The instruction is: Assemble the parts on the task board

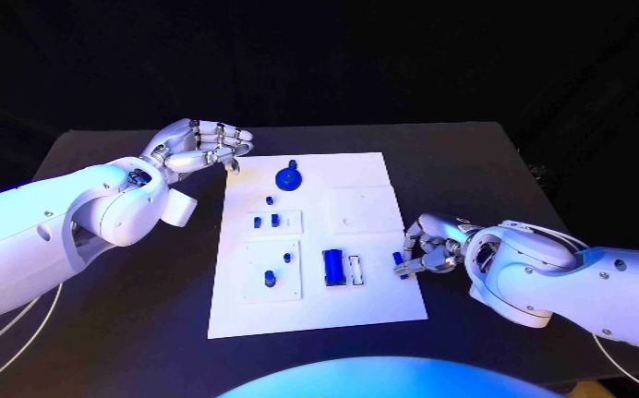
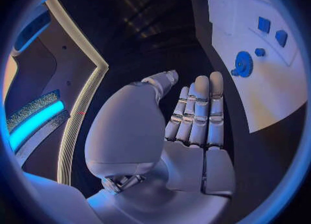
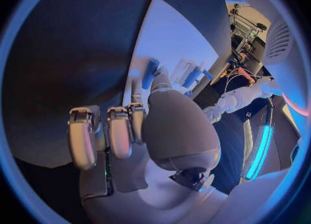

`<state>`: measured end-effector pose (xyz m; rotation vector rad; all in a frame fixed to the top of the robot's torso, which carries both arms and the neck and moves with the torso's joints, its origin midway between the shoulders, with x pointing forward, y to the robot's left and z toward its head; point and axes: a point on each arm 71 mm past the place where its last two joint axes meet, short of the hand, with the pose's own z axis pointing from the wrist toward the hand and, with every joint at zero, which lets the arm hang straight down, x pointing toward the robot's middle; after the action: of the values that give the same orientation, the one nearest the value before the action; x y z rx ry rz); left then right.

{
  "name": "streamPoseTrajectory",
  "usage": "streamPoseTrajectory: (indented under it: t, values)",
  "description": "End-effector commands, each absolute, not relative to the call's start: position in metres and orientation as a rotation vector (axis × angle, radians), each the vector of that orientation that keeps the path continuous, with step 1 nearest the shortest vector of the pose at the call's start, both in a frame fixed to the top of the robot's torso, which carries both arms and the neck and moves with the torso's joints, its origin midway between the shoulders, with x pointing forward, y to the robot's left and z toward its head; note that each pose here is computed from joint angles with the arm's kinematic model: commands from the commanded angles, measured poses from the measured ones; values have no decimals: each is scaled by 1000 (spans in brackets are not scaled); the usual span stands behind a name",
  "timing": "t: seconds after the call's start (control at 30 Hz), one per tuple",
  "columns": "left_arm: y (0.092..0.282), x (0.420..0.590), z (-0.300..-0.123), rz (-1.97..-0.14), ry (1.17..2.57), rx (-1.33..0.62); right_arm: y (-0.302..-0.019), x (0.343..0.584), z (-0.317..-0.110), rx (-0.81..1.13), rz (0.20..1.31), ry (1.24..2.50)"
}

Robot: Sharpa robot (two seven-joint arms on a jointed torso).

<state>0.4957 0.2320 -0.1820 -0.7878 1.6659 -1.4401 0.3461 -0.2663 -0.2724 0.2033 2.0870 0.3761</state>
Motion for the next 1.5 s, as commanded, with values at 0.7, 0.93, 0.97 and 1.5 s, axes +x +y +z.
streamPoseTrajectory:
  t: [0.7, 0.93, 0.97, 1.5]
  values:
    - [233, 495, -181, -1450, 1666, -790, -251, 340, -285, 164, 362, 2127]
    - [233, 495, -181, -1448, 1670, -790, -246, 338, -277, 239, 412, 2135]
    - [233, 495, -182, -1447, 1670, -790, -245, 339, -275, 252, 424, 2137]
    - [231, 495, -182, -1449, 1679, -789, -212, 340, -263, 379, 599, 2169]
